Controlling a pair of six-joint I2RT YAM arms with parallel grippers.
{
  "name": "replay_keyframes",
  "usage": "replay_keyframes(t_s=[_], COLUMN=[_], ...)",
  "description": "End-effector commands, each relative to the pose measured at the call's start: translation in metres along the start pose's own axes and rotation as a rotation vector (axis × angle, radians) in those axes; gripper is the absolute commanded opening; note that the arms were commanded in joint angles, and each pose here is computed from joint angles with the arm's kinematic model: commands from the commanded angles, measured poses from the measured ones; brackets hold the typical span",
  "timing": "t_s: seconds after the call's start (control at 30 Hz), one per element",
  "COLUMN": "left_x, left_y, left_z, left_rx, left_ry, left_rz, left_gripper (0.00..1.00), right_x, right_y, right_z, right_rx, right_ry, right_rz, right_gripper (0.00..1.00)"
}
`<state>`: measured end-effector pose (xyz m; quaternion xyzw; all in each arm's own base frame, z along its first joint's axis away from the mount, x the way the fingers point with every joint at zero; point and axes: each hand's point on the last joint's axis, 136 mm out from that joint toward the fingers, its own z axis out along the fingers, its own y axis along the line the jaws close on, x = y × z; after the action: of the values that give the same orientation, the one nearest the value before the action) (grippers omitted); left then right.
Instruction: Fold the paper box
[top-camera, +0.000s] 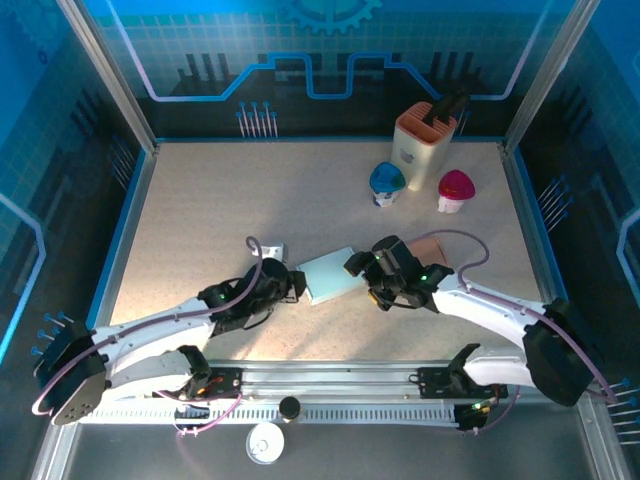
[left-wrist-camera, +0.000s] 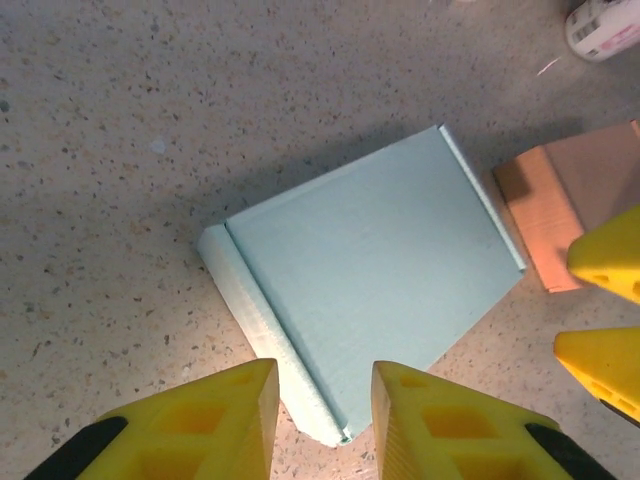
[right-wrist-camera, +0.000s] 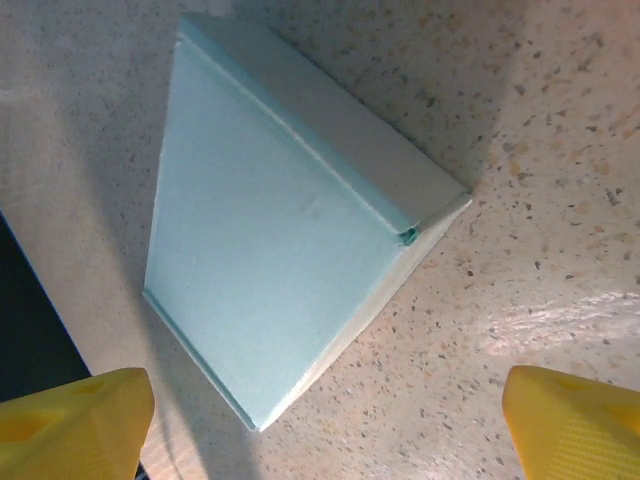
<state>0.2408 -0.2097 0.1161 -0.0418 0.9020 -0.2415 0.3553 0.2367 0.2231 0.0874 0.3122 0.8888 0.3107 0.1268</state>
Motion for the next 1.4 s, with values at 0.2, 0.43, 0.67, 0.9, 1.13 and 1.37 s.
replay_keyframes(t_s=[0.2,0.43,0.67,0.9,1.13,1.37], left_x=[-0.038,-0.071,-0.094,-0.116,-0.149,-0.156], left_y=[0.029,0.078,0.16,0.191,0.195,0.216], left_z=[-0.021,-0.033,-0.051,-0.065,-0.055,-0.021], left_rx=[0.076,0.009,-0.407,-0.537,-0.584,-0.503], left_ry=[0.034,-0.117,-0.332,-0.52,-0.505,-0.597], left_rz=[-0.155,-0.174,-0.174,-0.185,0.041,0.157], left_gripper=[0.46,0.99,0.99,0.99,0.99,0.99], right_x=[-0.057,-0.149,-0.206,-0.226,-0.247,-0.243], right_y=[0.023,-0.036,-0.078,-0.076,-0.049,-0.047], right_z=[-0.061,-0.15,-0.16,-0.105,-0.091,-0.071], right_rx=[0.003,0.208,0.364,0.367,0.258,0.173], right_ry=[-0.232,-0.747,-1.043,-0.99,-1.081,-1.066], right_rz=[-0.644,-0.679,-0.708,-0.828,-0.895,-0.977], right_gripper=[1.0,1.0,1.0,1.0,1.0,1.0])
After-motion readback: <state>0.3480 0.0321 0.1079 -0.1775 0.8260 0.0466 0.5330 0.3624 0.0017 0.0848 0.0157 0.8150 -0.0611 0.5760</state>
